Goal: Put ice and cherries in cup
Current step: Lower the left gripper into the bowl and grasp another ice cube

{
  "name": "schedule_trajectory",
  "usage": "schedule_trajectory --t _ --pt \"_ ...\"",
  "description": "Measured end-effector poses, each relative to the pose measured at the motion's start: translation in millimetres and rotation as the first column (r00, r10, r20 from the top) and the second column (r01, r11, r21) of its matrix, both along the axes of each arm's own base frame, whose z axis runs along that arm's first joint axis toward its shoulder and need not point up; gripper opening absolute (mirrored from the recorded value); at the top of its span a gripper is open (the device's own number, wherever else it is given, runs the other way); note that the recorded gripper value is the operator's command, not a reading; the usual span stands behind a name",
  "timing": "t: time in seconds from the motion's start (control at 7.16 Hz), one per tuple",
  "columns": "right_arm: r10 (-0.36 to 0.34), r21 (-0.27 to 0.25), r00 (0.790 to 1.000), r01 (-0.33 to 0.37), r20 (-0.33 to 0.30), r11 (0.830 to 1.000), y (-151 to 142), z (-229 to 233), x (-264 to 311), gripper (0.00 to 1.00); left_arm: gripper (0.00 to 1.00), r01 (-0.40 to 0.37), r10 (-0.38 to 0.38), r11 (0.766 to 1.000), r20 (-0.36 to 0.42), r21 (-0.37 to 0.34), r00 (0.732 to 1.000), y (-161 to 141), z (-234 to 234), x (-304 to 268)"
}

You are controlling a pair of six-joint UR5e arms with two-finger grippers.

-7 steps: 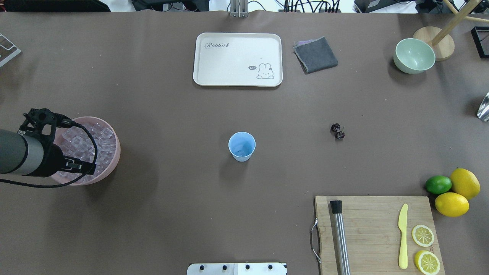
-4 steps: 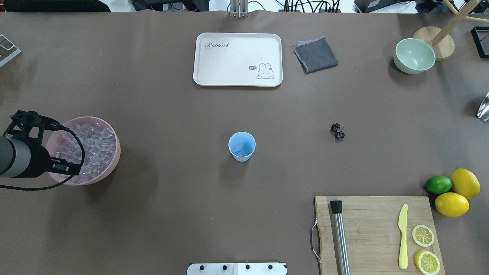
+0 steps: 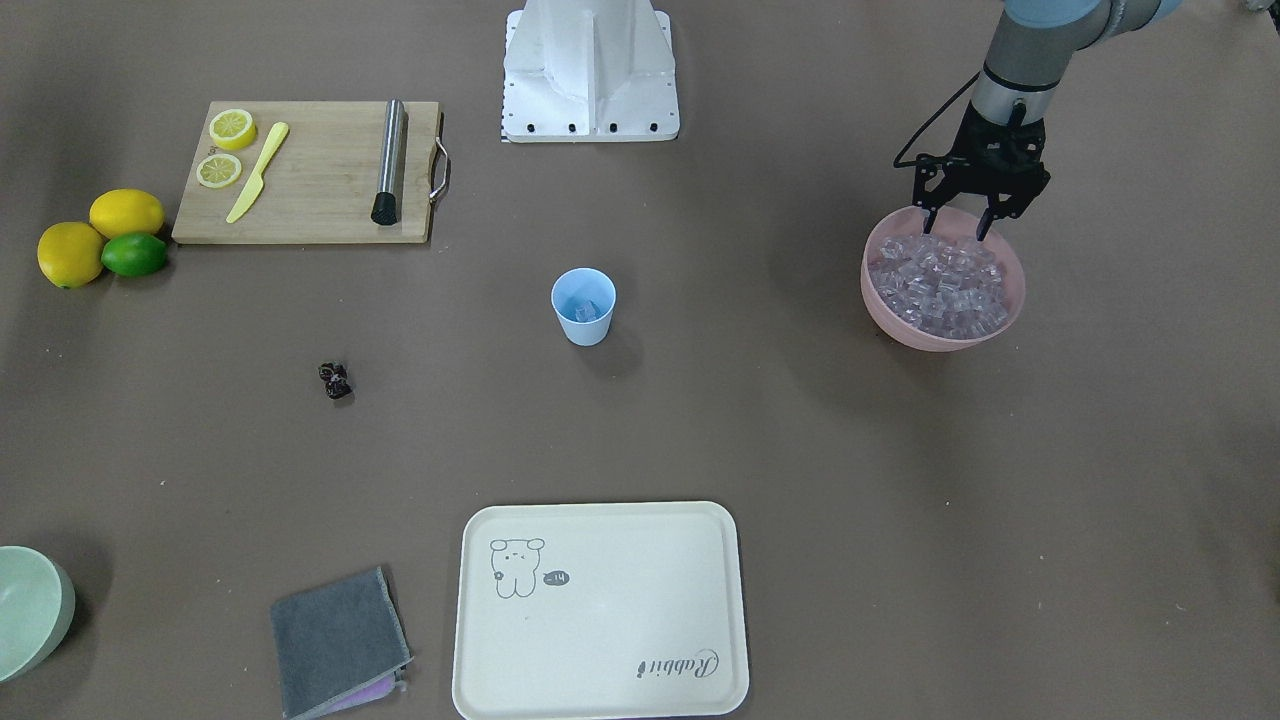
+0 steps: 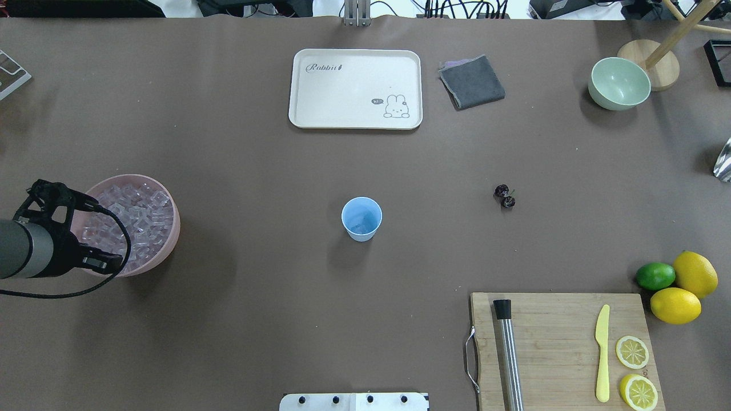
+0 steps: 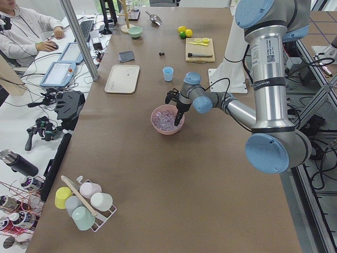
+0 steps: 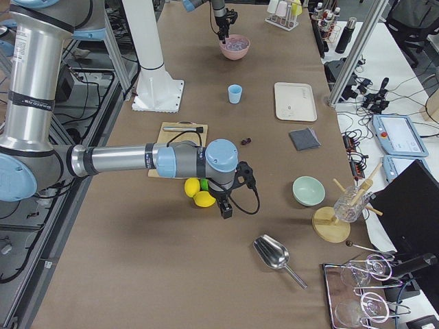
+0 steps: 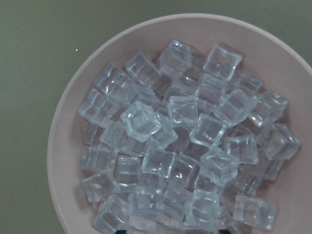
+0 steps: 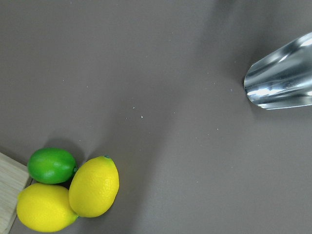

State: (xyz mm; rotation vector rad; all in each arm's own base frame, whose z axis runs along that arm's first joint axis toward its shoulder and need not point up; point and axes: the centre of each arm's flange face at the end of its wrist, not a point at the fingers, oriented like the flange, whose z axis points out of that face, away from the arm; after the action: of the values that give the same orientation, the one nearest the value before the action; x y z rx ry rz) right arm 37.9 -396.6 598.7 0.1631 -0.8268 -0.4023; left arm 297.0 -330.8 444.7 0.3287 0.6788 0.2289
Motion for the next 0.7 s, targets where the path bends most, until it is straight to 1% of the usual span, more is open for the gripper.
schedule_trajectory --t 0.14,0.28,0.42,0.7 --pt "0.000 0.000 1.000 0.000 0.001 1.000 0 0 0 1.00 0.64 -0.038 0.038 0.999 0.019 0.038 0.999 -1 2 -1" --pt "-0.001 -0.001 1.000 0.001 0.004 1.000 1 0 0 1.00 0.64 -0.066 0.063 0.996 0.039 0.057 0.997 0 7 -3" --pt "-0.001 -0.003 1.000 0.001 0.008 1.000 2 1 0 1.00 0.65 -0.078 0.074 0.995 0.059 0.064 0.996 1 14 -5" --pt "-0.002 -0.007 1.000 0.002 0.010 1.000 4 3 0 1.00 0.64 -0.078 0.072 0.994 0.087 0.070 0.994 2 24 -6"
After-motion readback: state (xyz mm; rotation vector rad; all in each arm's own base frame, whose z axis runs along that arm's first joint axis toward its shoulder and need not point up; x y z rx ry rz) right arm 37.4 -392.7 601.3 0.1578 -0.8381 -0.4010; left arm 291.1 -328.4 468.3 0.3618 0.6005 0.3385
